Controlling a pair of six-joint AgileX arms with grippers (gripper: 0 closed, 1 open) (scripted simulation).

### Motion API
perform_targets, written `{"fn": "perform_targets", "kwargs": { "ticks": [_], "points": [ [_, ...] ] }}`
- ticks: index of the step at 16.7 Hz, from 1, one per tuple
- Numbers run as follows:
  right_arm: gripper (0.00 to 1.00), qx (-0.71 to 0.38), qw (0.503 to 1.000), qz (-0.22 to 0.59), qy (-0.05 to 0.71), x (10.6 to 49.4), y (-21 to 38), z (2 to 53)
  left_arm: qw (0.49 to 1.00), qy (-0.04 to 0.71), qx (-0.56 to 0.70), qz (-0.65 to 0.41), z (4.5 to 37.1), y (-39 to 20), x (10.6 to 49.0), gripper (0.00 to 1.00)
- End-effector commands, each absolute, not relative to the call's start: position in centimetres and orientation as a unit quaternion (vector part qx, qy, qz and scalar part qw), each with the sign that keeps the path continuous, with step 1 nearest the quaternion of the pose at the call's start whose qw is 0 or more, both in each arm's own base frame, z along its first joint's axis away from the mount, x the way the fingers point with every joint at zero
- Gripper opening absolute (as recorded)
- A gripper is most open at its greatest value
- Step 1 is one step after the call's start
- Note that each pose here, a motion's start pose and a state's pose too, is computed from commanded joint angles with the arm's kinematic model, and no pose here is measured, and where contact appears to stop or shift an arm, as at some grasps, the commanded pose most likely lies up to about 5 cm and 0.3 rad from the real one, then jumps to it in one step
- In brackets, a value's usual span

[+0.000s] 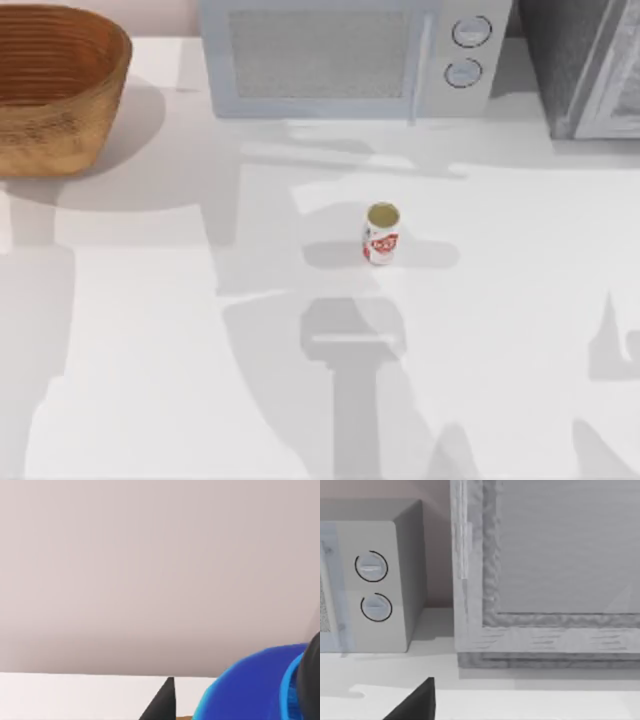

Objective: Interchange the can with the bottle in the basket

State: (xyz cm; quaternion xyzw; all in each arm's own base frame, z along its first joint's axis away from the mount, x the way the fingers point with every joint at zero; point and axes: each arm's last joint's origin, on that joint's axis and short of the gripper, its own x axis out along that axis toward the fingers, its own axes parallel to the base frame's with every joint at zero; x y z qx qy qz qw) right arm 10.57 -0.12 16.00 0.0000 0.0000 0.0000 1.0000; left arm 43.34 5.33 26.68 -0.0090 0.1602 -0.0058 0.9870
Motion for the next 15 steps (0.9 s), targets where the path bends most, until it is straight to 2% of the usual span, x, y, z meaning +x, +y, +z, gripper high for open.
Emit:
{"fn": "perform_targets", "kwargs": {
  "ticks": [2, 15],
  "points": [
    [1.0, 0.0, 1.0, 0.0, 0.0, 10.57, -0.12, 16.0, 0.987, 0.16, -0.009, -0.006, 26.68, 5.33, 43.34, 0.0],
    [1.0, 0.0, 1.0, 0.0, 0.0, 10.57, -0.12, 16.0, 0.987, 0.16, -0.009, -0.006, 26.68, 5.33, 43.34, 0.98]
  ]
}}
